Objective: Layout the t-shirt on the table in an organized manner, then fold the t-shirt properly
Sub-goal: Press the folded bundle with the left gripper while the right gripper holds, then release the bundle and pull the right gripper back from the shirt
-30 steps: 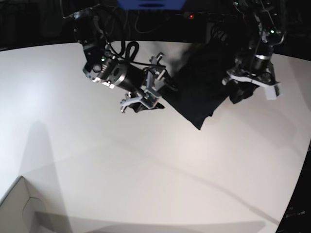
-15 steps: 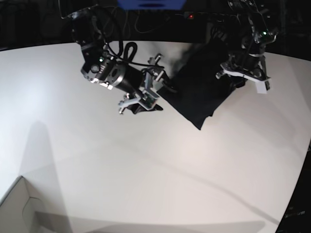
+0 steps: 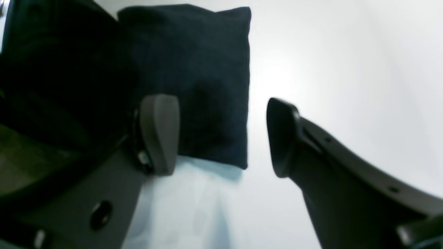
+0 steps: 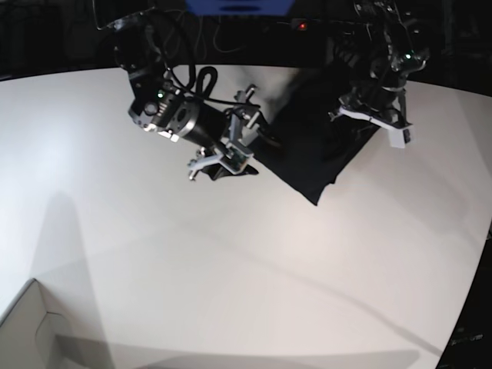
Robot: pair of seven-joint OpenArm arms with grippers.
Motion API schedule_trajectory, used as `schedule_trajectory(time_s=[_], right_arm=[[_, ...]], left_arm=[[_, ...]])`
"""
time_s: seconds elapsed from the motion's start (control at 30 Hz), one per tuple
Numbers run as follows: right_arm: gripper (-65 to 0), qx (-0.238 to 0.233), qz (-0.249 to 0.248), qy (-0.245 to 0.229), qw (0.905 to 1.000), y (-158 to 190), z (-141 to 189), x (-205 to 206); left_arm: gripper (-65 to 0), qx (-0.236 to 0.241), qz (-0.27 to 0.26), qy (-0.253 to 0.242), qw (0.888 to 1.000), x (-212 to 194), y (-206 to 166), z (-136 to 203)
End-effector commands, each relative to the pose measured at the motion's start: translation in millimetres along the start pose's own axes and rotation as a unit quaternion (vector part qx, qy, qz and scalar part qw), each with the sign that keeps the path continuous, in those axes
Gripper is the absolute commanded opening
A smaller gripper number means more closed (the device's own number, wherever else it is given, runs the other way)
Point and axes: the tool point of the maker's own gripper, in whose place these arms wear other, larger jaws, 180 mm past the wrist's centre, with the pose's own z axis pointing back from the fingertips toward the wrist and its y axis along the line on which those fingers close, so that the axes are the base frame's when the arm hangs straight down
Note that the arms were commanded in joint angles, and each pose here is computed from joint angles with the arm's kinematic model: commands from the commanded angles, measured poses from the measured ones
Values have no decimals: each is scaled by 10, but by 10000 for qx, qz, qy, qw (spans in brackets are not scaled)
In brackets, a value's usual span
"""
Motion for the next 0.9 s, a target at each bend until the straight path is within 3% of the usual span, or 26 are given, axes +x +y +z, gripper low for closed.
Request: schedule_trajectory(time_s=[0.0, 0.07, 0.23, 0.5, 0.7, 0.87], right_arm=[[-251, 3, 14, -333, 9994, -18, 4, 190], [-251, 3, 14, -333, 9994, -18, 4, 190], [-251, 0, 27, -315, 9995, -25, 11, 178], [-251, -3, 33, -319, 9995, -30, 10, 183], [-251, -1, 24, -332, 9994, -25, 5, 191], [-251, -15, 67, -374, 9993, -52, -5, 237]], left_arm=[[-590, -104, -36, -223, 9997, 133, -55, 25], [-650, -106, -44, -272, 9996, 192, -70, -1], [-650, -125, -28, -329, 9994, 230, -78, 11], [-650, 85, -180, -891, 9958, 570, -6, 304], [-650, 419, -82, -926, 9948, 572, 254, 383], [-650, 597, 114, -631, 9962, 357, 445, 323]])
